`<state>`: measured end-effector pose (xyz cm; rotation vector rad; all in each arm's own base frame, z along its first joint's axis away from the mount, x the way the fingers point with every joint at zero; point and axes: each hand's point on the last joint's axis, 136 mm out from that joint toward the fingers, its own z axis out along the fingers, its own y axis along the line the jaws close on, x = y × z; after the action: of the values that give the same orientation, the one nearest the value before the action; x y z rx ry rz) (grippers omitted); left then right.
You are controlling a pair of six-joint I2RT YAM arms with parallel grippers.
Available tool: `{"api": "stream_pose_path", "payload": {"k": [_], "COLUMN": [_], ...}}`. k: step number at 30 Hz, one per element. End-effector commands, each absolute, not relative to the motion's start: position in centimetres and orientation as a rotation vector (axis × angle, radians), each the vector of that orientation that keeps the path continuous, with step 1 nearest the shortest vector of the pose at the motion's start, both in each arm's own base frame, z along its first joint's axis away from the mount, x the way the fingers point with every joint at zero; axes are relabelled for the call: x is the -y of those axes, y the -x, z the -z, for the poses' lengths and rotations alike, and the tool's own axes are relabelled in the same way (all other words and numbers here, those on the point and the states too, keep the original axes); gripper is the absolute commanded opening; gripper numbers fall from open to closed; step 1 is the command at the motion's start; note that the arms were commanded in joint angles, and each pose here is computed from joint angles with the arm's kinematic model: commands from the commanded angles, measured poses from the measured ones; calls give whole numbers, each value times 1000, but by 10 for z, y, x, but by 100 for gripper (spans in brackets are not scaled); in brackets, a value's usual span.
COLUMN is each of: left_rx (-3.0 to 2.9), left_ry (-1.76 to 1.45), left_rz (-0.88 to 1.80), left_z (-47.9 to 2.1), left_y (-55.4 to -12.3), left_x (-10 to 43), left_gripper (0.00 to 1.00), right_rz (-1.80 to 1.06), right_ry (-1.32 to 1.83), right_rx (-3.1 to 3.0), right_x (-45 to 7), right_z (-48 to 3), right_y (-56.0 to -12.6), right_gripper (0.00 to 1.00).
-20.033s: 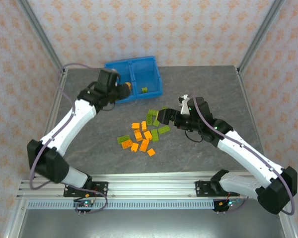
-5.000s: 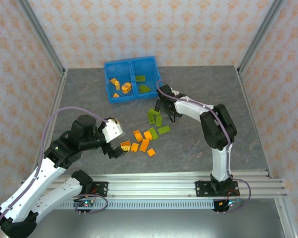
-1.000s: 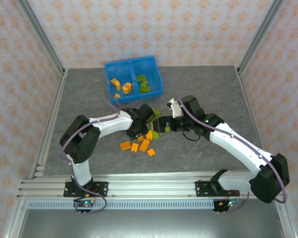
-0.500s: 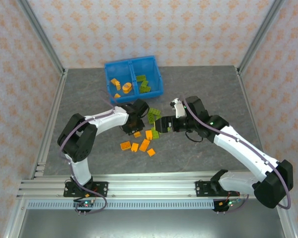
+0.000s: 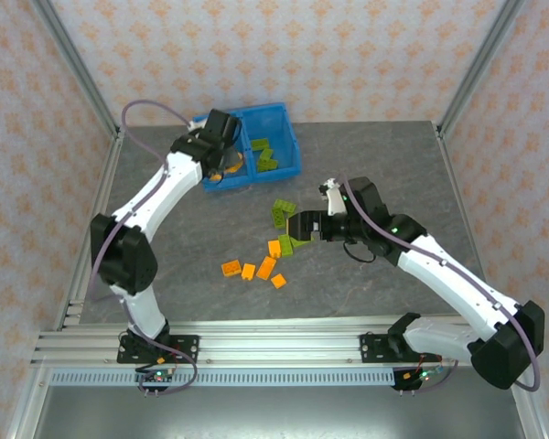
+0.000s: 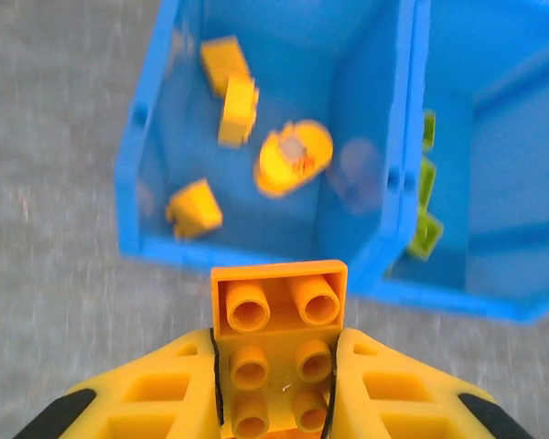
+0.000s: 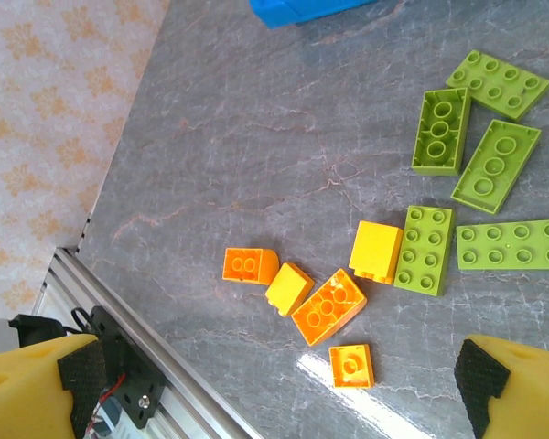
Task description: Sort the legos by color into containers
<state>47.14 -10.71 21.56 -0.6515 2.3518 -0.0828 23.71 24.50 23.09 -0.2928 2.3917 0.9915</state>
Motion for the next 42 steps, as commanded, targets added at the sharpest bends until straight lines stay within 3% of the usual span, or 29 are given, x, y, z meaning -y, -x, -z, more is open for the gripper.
{"api": "stream_pose_path", "payload": {"k": [1,11,17,23,27,33,38,42], "left_rx": [-2370,-2305,-2318,-2290,-2294,-2257,-2374,-2517], "left_ry": [601,605,622,629,683,682,378,175], "left_rz": [-123,-33,-2,64,163,315,258,292], "left_z": [-199,-178,-164,-201,-233,-261,-242,-197], "left_y": [-503,-606,-620,-606,-570,-464,-364,-290], "left_x": [82,77,75,78,81,97,117,129], "left_gripper": [27,33,45,53,53,51,50,54], "right_rz": [-979,-959,-954,-962,-963,-956,-960,-967], "right_ry": [249,221,200,188,172,142,172,191], "right_rx": [-2345,-2313,-2296,-2284,-2275,-2264,-2280,-2296], "right_x": [-239,-226,-221,-222,-225,-230,-238,-245], "right_z": [-242,-254,-261,-263,-262,-254,-246,-238], "right_y": [-239,-231,-228,-231,-237,-249,-255,-259], "right_gripper": [99,99,99,99,99,99,99,99]}}
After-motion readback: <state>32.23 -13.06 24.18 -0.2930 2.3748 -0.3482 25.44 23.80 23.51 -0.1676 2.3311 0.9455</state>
